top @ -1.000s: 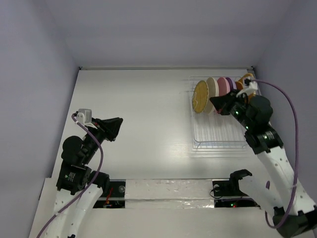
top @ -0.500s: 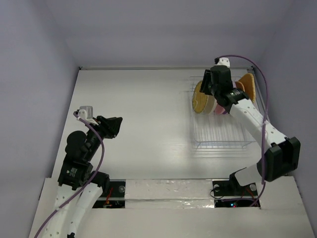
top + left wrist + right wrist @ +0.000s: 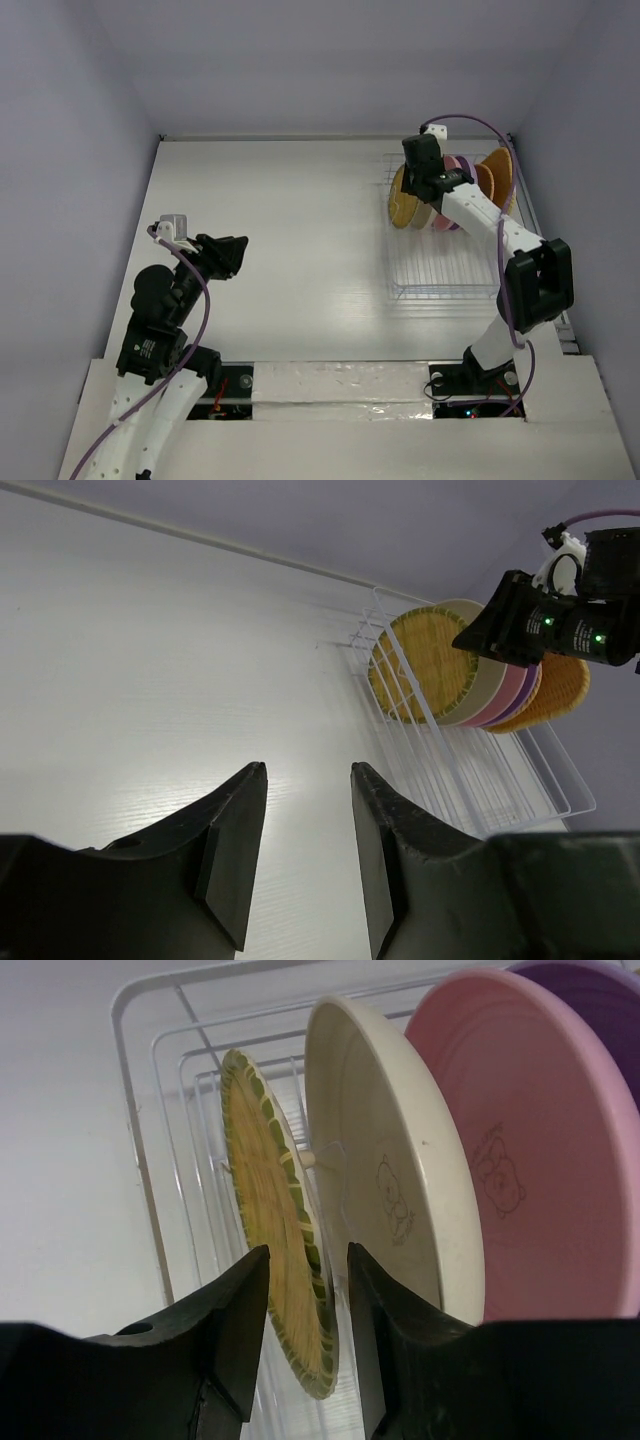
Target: Unload the plates from the dish rack
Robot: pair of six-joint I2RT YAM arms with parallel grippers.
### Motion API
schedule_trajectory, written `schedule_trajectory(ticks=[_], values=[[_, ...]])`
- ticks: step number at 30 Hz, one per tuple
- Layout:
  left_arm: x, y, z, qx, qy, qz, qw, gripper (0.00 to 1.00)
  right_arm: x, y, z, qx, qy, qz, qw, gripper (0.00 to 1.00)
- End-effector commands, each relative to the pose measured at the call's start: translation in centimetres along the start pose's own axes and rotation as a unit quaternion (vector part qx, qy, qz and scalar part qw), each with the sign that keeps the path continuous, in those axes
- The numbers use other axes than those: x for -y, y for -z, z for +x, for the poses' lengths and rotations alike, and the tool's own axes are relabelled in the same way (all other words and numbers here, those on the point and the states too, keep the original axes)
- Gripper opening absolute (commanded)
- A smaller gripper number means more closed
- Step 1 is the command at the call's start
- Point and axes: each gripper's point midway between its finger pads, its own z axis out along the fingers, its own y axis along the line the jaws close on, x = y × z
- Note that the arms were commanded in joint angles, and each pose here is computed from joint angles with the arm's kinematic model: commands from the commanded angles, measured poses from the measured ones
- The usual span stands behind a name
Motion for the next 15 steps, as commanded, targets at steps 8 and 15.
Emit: schedule_trajectory(ticks=[8, 15], values=[[0.7, 0.1, -1.1, 0.021, 0.002, 0.012, 1.000, 0.38, 0.5, 0.5, -3.1, 0.037, 0.006, 0.021, 0.999, 0.20], [0.4, -0.1, -1.1, 0.020, 0.005, 0.006, 1.000, 0.39, 1.5, 3.6, -5.8, 0.067, 0.014, 0.014, 0.998, 0.00]])
